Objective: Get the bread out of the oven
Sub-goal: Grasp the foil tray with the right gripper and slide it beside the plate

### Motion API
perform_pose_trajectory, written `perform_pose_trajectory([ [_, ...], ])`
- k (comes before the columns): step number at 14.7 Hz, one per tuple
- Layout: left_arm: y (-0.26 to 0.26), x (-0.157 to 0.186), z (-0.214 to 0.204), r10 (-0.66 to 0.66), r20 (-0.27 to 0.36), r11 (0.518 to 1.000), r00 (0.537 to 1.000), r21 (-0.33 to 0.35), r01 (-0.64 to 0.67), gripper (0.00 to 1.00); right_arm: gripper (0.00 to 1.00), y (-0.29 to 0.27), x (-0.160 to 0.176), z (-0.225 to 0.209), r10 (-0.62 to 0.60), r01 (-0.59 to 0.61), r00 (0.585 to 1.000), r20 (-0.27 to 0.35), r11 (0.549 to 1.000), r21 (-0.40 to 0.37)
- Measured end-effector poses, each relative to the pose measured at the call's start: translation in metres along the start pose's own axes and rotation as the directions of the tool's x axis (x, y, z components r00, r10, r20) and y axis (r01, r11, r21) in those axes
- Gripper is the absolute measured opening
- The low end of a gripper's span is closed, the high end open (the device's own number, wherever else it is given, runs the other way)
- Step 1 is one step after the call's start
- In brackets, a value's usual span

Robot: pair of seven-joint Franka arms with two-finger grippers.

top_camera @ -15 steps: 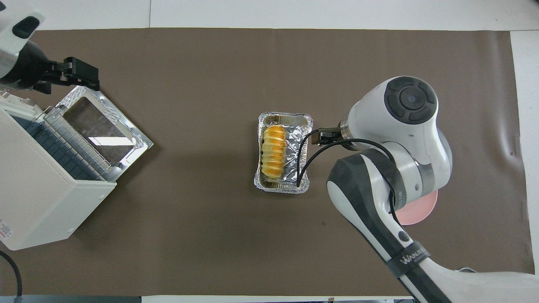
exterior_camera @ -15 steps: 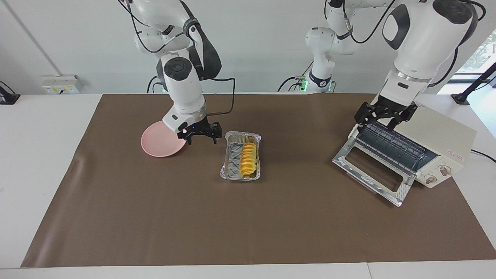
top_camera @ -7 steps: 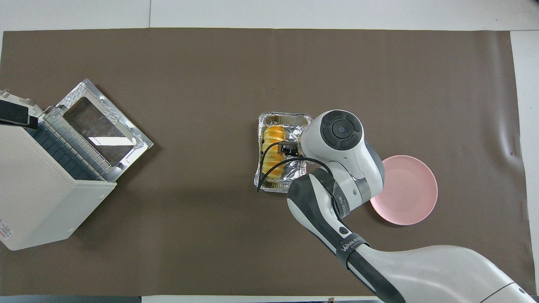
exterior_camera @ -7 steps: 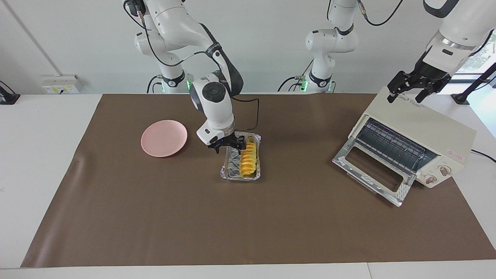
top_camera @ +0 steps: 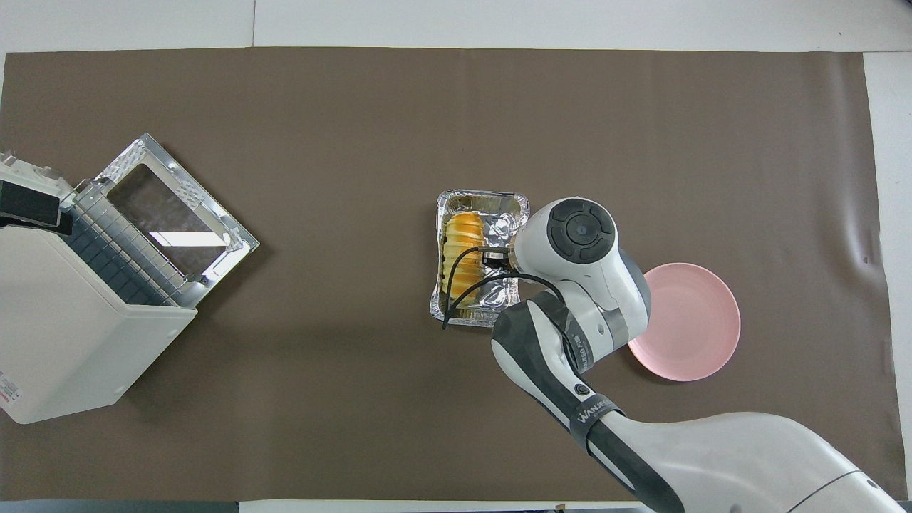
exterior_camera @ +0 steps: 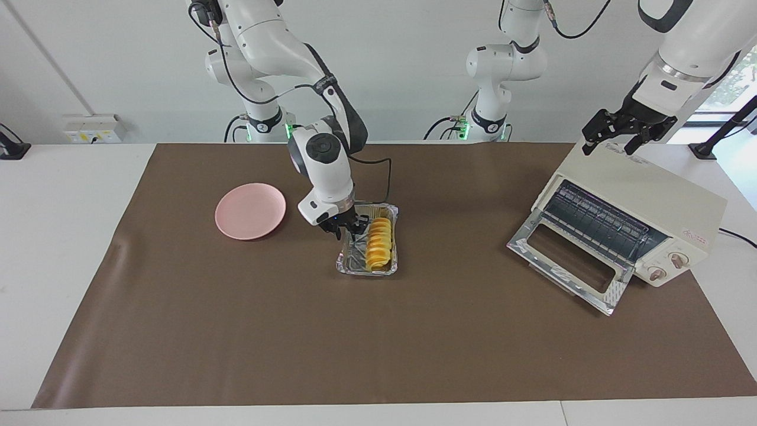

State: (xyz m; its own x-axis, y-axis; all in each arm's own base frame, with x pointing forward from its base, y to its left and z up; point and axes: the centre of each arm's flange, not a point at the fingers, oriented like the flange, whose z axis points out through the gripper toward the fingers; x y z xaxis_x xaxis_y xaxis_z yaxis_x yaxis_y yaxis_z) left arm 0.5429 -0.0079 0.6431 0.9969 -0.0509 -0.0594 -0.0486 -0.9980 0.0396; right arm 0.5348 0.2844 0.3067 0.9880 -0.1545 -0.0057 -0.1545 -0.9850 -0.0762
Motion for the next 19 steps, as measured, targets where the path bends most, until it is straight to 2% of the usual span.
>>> perform_pose_trajectory([
  [2,0.003,-0.001,0.001,0.005,0.008,1.000,1.000,0.000,-0.005,1.00,0.08,0.002,0.003,-0.002,0.006,-0.006,1.000,-0.007,1.000,0.004],
  [3,0.004,-0.001,0.001,0.007,0.011,1.000,1.000,0.001,-0.007,1.00,0.02,0.004,0.006,-0.004,0.009,-0.009,1.000,-0.012,1.000,0.007],
  [5,0.006,-0.001,0.001,0.012,0.011,1.000,1.000,0.002,-0.012,1.00,0.02,0.016,0.020,-0.015,0.022,-0.021,1.000,-0.023,1.000,0.013],
  [7,0.008,-0.001,0.001,0.019,0.012,1.000,1.000,0.009,-0.019,1.00,0.02,0.044,0.049,-0.037,0.025,-0.025,1.000,-0.003,0.999,0.033],
  [10,0.016,-0.001,0.002,0.039,0.014,0.999,0.999,0.031,-0.039,1.00,0.02,0.114,0.098,-0.076,0.028,-0.034,0.999,0.035,0.986,0.166],
  [12,0.019,0.000,0.004,0.044,0.016,0.998,0.999,0.035,-0.045,1.00,0.02,0.171,0.120,-0.084,-0.006,0.002,1.000,0.018,0.981,0.196],
  [15,0.016,0.000,0.005,0.042,0.013,0.998,0.999,0.039,-0.042,1.00,0.02,0.229,0.135,-0.085,-0.055,0.056,0.998,-0.010,0.981,0.188],
  [19,0.016,0.007,0.016,0.041,0.041,0.998,0.998,0.039,-0.043,1.00,0.02,0.290,0.146,-0.063,-0.112,0.112,0.994,-0.008,0.986,0.124],
])
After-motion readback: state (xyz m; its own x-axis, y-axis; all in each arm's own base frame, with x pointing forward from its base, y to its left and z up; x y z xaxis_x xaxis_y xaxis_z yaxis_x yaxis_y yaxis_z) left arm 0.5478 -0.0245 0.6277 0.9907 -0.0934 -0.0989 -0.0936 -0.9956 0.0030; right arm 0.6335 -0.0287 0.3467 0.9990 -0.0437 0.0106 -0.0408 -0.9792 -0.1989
